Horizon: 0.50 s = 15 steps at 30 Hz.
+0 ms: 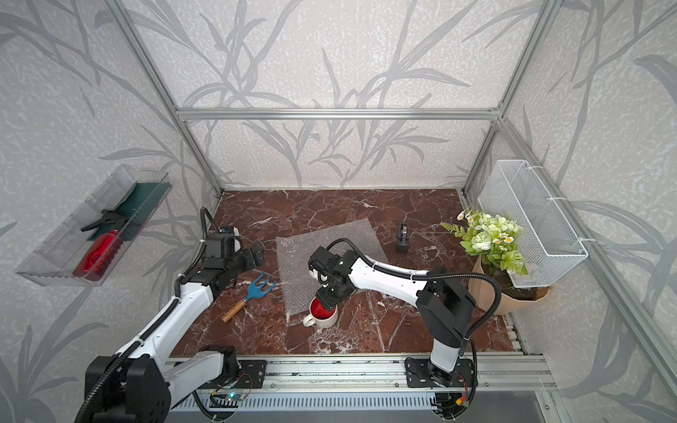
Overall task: Wrap mugs in bubble wrap
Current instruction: Pick up the mug from the center of the board.
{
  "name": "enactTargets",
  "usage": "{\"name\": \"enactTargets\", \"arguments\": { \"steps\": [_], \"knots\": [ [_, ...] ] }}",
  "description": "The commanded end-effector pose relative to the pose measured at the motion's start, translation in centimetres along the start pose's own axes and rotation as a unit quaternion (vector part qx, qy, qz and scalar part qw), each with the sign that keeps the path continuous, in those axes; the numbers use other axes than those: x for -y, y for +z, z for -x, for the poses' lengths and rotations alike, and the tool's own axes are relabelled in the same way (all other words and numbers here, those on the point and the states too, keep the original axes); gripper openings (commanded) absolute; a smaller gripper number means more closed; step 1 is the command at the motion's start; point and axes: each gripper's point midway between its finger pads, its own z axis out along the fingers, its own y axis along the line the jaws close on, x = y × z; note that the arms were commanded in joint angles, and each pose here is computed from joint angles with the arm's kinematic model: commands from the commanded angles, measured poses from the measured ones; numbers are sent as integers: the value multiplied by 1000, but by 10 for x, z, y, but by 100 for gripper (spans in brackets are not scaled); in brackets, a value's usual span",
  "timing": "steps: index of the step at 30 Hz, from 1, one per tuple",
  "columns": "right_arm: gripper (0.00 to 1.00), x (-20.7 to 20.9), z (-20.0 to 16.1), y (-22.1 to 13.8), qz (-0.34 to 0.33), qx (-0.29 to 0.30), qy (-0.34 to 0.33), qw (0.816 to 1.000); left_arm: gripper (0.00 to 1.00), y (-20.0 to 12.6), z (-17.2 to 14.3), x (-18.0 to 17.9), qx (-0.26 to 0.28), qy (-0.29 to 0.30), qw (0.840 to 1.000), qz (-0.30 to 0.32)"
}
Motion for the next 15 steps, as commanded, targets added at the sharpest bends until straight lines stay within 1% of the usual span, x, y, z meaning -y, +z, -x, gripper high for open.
{"name": "enactTargets", "arguments": {
  "steps": [1, 2, 6, 10, 11, 15],
  "knots": [
    [47, 2, 3, 5, -15, -6, -13, 1000, 97, 1, -9, -1, -12, -6, 1000, 2],
    [42, 2, 5, 7, -16, -7, -15, 1000, 97, 1, -8, -1, -12, -6, 1000, 2],
    [28, 0, 8, 11, -15, -8, -20, 1000, 97, 0, -9, -2, -12, -5, 1000, 5],
    [3, -3, 5, 10, -11, -15, -25, 1000, 97, -1, -8, -2, -11, -2, 1000, 7],
    [0, -3, 5, 7, -9, -14, -26, 1000, 97, -1, -9, -2, -11, -2, 1000, 7],
    [0, -7, 11, -17, -9, 0, -35, 999, 97, 0, -10, -1, -14, -1, 1000, 6]
  ]
}}
